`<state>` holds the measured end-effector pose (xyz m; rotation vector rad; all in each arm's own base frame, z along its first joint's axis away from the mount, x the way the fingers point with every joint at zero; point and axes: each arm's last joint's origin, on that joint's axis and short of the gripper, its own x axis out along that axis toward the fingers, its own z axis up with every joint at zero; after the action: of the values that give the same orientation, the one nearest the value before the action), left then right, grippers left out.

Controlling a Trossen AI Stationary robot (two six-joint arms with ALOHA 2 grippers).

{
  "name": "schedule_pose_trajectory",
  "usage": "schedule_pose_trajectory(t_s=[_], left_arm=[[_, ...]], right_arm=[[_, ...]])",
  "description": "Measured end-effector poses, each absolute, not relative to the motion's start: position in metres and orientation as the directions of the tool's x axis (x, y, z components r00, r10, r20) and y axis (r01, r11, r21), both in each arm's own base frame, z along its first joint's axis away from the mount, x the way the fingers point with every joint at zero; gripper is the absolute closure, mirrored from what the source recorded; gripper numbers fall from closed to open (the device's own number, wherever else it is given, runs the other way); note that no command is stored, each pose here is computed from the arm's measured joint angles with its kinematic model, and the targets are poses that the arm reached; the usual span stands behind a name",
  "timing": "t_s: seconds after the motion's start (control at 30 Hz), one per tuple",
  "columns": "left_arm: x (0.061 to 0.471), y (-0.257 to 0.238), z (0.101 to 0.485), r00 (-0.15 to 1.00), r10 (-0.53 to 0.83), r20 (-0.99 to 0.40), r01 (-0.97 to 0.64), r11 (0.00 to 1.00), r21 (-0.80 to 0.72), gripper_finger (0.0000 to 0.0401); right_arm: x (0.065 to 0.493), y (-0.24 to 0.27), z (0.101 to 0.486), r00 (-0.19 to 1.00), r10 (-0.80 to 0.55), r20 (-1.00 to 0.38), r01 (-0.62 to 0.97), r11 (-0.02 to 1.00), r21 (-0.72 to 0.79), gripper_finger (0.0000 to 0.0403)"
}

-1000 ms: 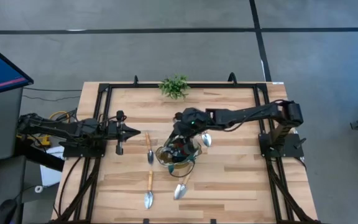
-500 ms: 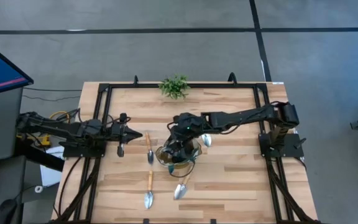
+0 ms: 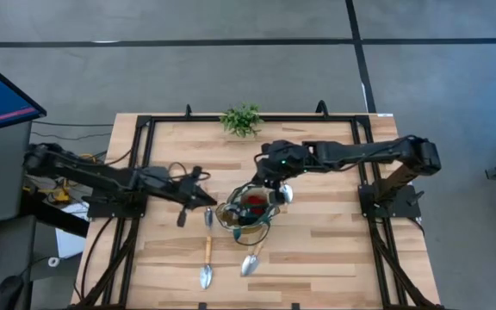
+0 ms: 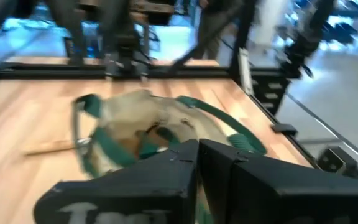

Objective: Pick & Place Garden tools in Gardening bag
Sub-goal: Put the shear scissors into the gardening bag

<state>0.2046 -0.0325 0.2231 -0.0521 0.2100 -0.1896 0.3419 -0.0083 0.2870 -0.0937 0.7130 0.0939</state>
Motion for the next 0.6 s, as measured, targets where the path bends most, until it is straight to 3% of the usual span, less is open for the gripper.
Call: schedule_pose_trajectory(t_s=[0.17,0.6], left_arm=[[0.220,-0.035,0.216,0.941,-0.195,-0.278,0.181,0.981,-0.072,0.0399],[0.222,-0.034,0.210,0.940,-0.116,-0.322,0.107,0.993,-0.045,0.0399]], right_arm=[[0.317,-0.013,0.283,0.749,0.039,-0.661,-0.095,0.994,-0.049,0.0399],[0.249,-0.013,0.275,0.833,-0.101,-0.544,0.088,0.995,-0.049,0.0400]])
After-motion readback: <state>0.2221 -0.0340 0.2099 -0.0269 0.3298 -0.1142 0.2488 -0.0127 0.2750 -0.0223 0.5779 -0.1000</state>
